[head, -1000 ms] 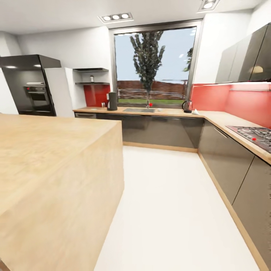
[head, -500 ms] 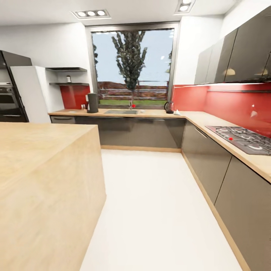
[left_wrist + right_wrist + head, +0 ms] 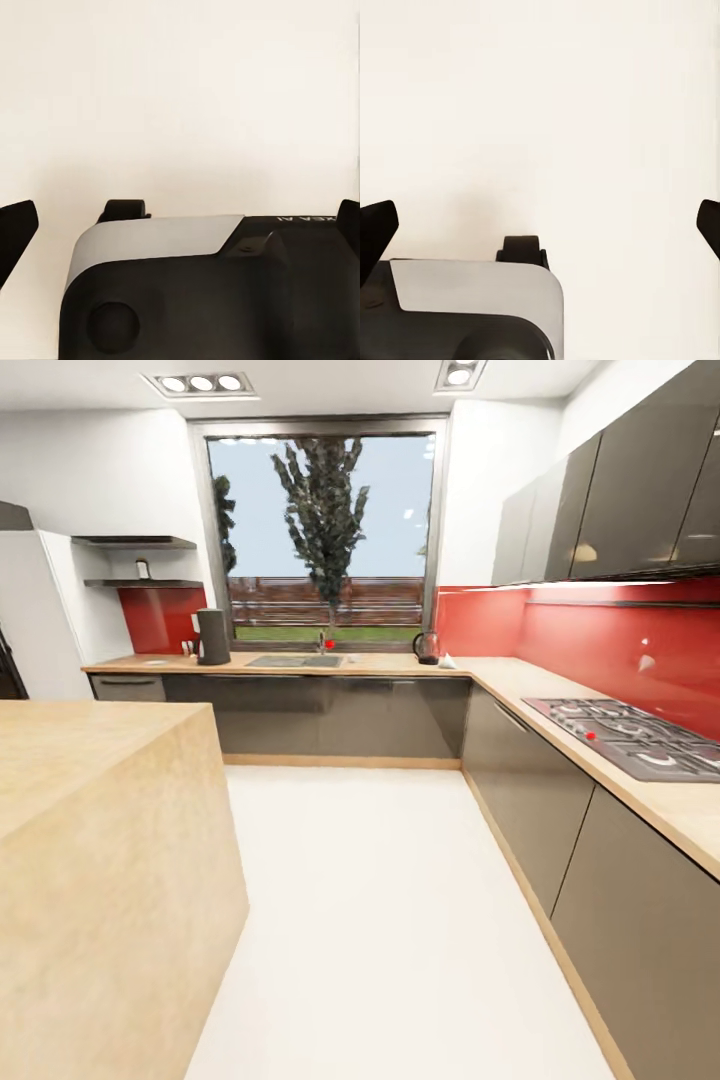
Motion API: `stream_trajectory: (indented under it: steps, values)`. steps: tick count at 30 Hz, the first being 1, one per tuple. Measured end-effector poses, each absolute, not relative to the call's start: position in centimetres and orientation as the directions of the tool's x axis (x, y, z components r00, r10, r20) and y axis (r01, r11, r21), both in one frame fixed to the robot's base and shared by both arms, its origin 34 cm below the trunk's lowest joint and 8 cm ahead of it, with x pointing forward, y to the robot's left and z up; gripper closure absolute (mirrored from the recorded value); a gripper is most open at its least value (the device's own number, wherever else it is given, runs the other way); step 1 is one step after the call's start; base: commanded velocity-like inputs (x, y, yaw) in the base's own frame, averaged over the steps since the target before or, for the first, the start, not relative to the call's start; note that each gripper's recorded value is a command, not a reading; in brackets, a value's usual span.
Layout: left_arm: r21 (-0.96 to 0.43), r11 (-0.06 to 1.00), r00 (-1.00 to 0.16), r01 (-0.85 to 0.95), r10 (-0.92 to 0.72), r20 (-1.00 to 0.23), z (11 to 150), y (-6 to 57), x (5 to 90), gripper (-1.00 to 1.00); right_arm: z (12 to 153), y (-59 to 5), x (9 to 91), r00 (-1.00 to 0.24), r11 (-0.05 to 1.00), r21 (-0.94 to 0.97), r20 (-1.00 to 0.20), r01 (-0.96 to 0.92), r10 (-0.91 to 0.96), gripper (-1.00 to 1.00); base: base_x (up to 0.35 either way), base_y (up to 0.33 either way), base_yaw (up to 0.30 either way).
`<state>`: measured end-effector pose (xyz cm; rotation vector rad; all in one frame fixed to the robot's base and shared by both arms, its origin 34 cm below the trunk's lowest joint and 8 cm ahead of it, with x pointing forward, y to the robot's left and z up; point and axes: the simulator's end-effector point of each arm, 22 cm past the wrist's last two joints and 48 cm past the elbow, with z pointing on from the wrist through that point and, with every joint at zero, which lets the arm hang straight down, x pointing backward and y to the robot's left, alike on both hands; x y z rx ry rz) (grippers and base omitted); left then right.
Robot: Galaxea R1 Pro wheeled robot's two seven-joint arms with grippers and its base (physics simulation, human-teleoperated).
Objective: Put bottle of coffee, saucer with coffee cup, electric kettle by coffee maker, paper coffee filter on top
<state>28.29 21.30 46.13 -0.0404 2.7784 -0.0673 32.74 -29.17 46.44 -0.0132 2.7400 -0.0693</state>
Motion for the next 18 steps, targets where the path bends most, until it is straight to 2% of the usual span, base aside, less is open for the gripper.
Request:
stream_trajectory:
  steps: [18]
  values:
    - [-0.052,0.998,-0.935,-0.019,-0.036,-0.354,46.14,21.28,28.30,-1.00,46.44,-29.15,32.76,-0.921,0.999,-0.051,-0.390,0.000,-0.020,-1.00,0.325,-0.008,-0.001]
